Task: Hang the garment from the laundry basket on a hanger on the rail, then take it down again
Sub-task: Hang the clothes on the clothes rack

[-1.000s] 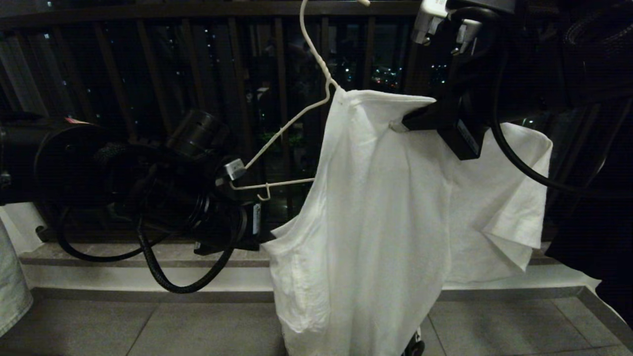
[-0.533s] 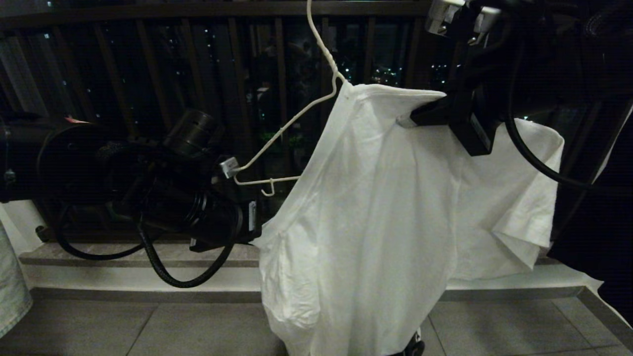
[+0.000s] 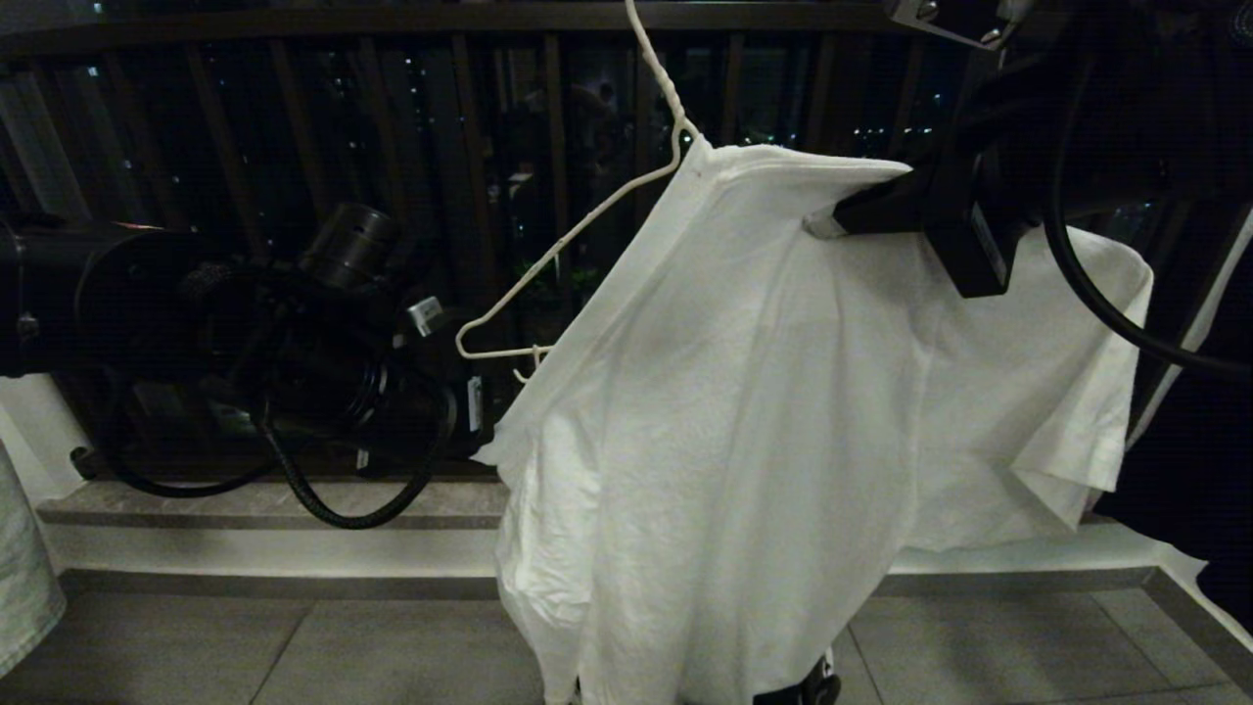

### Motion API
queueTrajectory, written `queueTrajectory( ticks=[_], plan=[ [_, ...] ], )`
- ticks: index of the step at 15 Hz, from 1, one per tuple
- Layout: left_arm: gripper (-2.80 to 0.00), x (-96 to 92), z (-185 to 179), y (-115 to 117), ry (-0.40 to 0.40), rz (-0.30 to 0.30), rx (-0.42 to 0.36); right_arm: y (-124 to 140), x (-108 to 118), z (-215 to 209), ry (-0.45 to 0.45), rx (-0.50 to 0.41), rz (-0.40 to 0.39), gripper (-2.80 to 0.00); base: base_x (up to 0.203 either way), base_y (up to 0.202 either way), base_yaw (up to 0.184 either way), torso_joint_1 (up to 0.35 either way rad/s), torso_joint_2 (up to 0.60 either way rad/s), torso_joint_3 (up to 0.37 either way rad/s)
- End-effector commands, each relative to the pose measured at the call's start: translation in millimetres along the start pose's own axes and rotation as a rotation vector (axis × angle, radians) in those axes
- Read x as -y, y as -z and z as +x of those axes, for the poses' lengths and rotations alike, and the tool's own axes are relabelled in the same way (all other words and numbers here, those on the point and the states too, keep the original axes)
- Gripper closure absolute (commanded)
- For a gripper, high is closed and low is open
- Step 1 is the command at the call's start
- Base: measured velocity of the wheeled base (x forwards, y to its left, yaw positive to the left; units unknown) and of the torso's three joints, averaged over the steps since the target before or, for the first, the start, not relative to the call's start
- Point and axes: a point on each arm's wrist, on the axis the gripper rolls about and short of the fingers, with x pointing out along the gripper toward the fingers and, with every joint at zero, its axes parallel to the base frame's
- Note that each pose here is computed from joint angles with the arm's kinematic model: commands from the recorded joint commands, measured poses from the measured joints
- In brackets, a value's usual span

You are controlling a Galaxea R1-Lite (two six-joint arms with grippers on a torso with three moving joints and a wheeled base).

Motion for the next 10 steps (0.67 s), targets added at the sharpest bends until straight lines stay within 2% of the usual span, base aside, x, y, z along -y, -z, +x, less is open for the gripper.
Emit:
queueTrajectory(
  ticks=[1, 10],
  plan=[
    [0.0, -1.5, 6.2, 0.1, -0.009, -0.007, -0.017, -0.7, 0.3, -3.6, 0.002, 0.006, -0.002, 0.0, 0.0, 0.0, 0.0, 0.0, 0.0, 0.0],
    [0.0, -5.9, 2.7, -9.0, 0.008, -0.021, 0.058, 4.8, -4.9, -9.7, -0.02, -0.007, -0.006, 0.0, 0.0, 0.0, 0.0, 0.0, 0.0, 0.0]
  ],
)
